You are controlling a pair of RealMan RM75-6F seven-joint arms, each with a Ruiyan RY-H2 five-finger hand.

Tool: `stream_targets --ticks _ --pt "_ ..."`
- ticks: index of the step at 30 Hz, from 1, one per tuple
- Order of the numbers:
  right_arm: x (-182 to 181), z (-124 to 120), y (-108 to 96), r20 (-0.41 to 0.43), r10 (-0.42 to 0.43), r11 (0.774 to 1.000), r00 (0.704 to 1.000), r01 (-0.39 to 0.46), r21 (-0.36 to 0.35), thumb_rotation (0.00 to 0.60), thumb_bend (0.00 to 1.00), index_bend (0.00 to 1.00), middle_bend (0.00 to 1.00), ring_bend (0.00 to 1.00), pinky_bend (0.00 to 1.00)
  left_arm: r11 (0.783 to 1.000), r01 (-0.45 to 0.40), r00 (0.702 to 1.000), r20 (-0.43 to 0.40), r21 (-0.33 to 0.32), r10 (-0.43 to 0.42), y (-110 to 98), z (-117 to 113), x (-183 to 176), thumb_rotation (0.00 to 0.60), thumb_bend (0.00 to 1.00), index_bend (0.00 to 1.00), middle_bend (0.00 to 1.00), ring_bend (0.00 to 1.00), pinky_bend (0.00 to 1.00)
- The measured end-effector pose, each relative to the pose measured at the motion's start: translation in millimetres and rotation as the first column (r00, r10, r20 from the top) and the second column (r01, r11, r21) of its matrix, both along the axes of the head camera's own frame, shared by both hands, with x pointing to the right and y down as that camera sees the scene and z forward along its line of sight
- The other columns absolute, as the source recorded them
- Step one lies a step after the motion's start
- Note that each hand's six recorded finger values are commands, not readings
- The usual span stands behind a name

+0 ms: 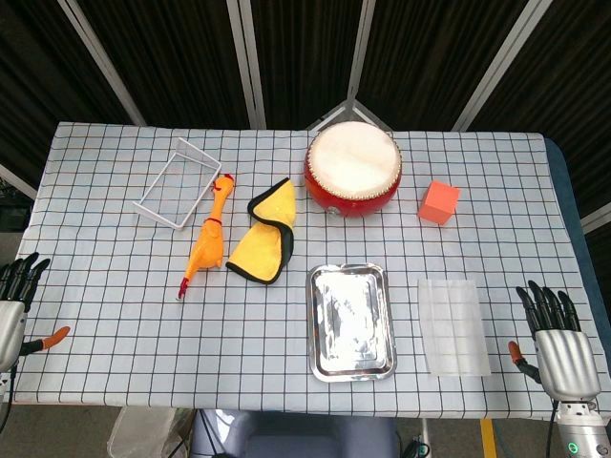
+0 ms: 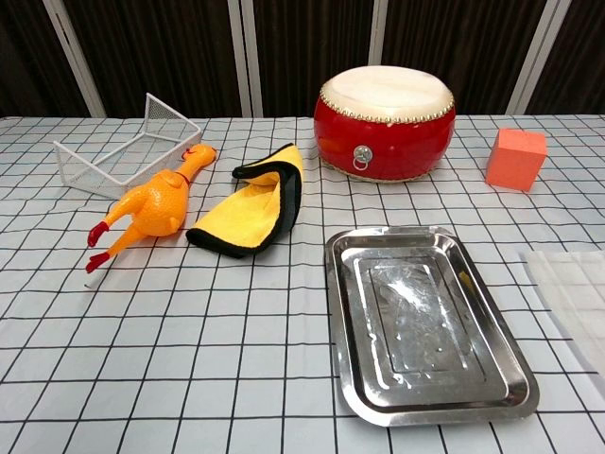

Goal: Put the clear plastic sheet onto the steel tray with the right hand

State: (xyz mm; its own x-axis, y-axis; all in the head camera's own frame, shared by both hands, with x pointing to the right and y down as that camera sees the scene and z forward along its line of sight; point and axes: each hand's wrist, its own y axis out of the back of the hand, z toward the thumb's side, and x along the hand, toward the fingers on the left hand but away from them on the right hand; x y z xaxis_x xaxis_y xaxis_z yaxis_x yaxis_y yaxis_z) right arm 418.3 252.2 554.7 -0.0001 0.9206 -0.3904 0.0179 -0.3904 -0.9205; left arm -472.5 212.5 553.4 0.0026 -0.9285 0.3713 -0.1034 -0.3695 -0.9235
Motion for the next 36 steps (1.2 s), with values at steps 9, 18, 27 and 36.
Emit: stream_targets --ticks 9,18,27,36 --pt "-3 4 4 -0.007 -0.011 1.0 1.0 0.011 -0.016 0.6 0.39 0.0 0.0 0.0 0.0 1.0 -0.003 1.0 -0.013 0.013 0.003 -1 -2 2 0.6 0.0 0.0 0.0 0.0 0.0" --pt "-13 22 17 -0.07 -0.038 0.996 0.997 0.032 -0.081 0.6 0.39 0.0 0.0 0.0 0.0 1.0 0.012 1.0 -0.025 0.018 -0.011 -5 -2 0 0.6 0.0 0.0 0.0 0.0 0.0" --pt "-21 50 46 -0.17 -0.066 0.981 0.983 0.033 -0.19 0.6 0.39 0.0 0.0 0.0 0.0 1.0 0.014 0.999 -0.03 0.022 -0.013 -5 -4 0 0.6 0.0 0.0 0.0 0.0 0.0" --pt "-18 67 76 -0.247 -0.096 0.956 0.964 0.02 -0.293 0.6 0.39 0.0 0.0 0.0 0.0 1.0 0.012 0.999 -0.031 0.019 -0.011 -5 -4 0 0.6 0.0 0.0 0.0 0.0 0.0"
